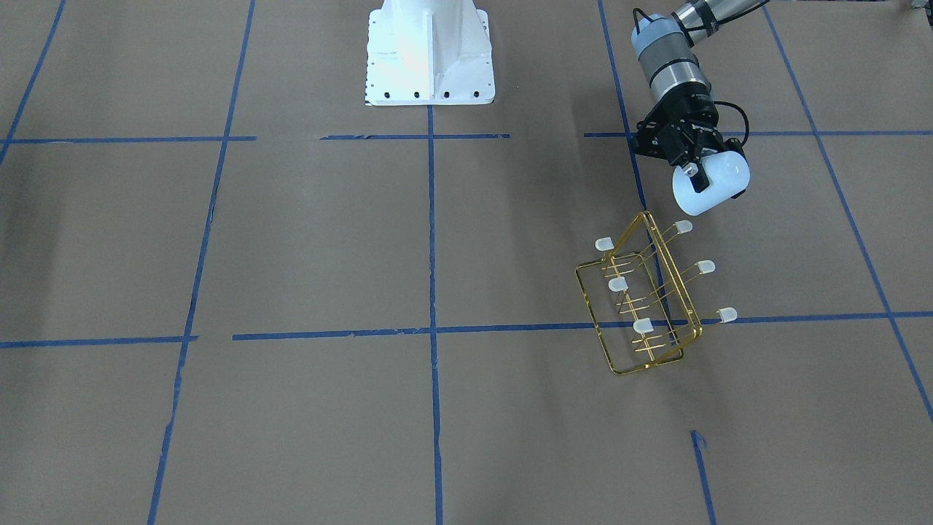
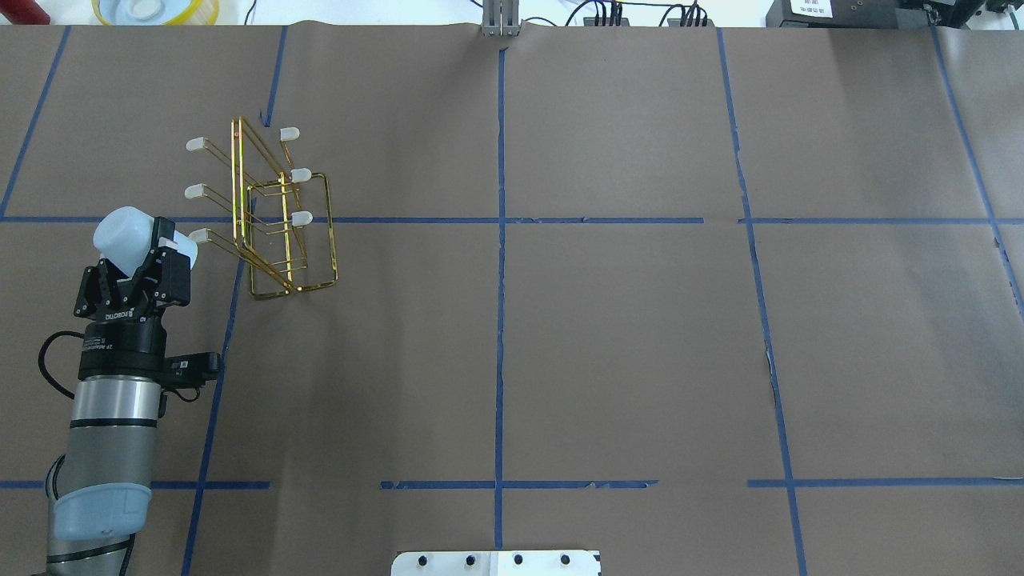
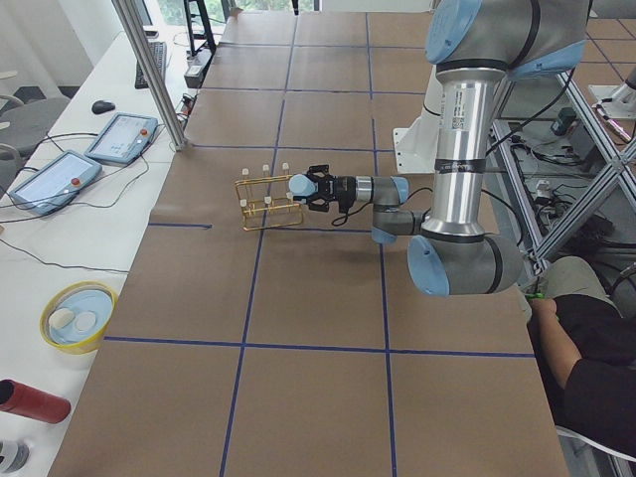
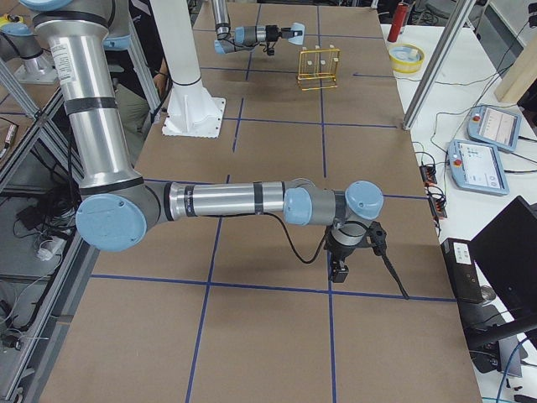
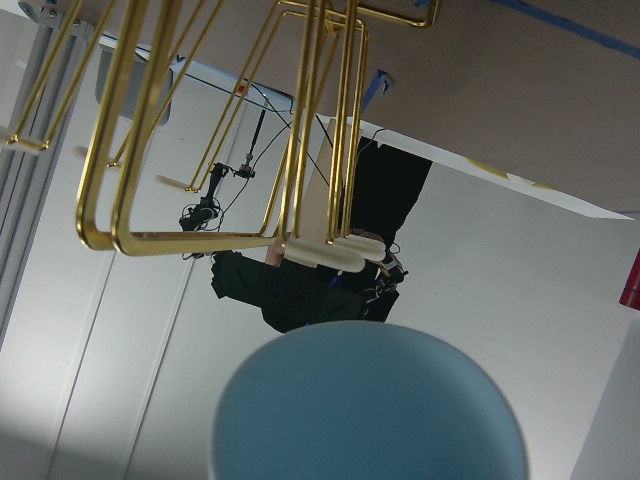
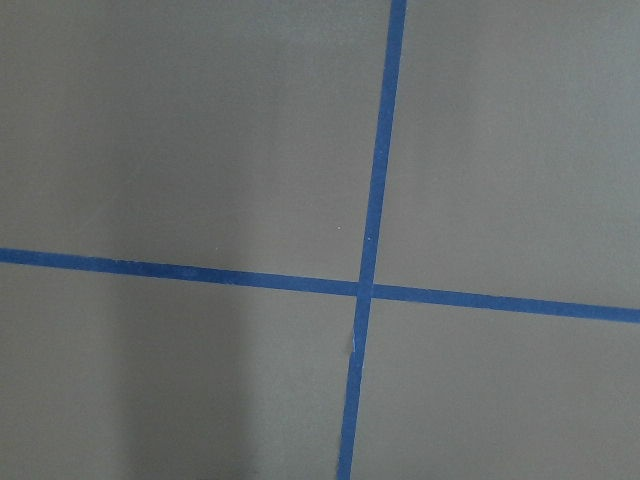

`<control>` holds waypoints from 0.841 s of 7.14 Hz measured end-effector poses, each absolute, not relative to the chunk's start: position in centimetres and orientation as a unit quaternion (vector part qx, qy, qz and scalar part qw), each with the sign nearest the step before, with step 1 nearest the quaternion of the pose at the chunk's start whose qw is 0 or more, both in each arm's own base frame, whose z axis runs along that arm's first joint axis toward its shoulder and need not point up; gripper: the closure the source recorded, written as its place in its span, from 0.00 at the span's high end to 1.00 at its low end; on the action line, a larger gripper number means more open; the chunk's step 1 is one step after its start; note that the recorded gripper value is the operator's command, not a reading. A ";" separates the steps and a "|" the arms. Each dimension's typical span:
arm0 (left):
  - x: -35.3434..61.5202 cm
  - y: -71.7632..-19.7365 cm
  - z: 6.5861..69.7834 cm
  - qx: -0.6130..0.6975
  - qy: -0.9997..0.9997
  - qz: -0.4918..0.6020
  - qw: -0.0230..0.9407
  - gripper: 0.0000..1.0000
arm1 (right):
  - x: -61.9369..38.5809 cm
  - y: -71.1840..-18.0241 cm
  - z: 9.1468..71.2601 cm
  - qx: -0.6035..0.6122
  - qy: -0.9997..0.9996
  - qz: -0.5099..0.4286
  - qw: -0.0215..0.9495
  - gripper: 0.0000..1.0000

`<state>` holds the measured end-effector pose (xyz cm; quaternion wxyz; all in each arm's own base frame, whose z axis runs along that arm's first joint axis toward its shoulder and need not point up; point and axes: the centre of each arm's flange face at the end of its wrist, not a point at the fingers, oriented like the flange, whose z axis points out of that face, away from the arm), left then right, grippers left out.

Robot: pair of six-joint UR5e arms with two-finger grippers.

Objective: Hang cup on cup holder
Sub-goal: 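Carry the cup with the left gripper toward the gold rack's pegs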

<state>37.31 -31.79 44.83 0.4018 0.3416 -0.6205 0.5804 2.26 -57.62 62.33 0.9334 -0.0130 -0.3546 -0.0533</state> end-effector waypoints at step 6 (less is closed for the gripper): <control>37.7 -32.6 44.0 0.326 -0.628 0.564 0.426 0.00 | 2.2 -57.6 62.3 -0.013 -0.355 -0.054 0.933 1.00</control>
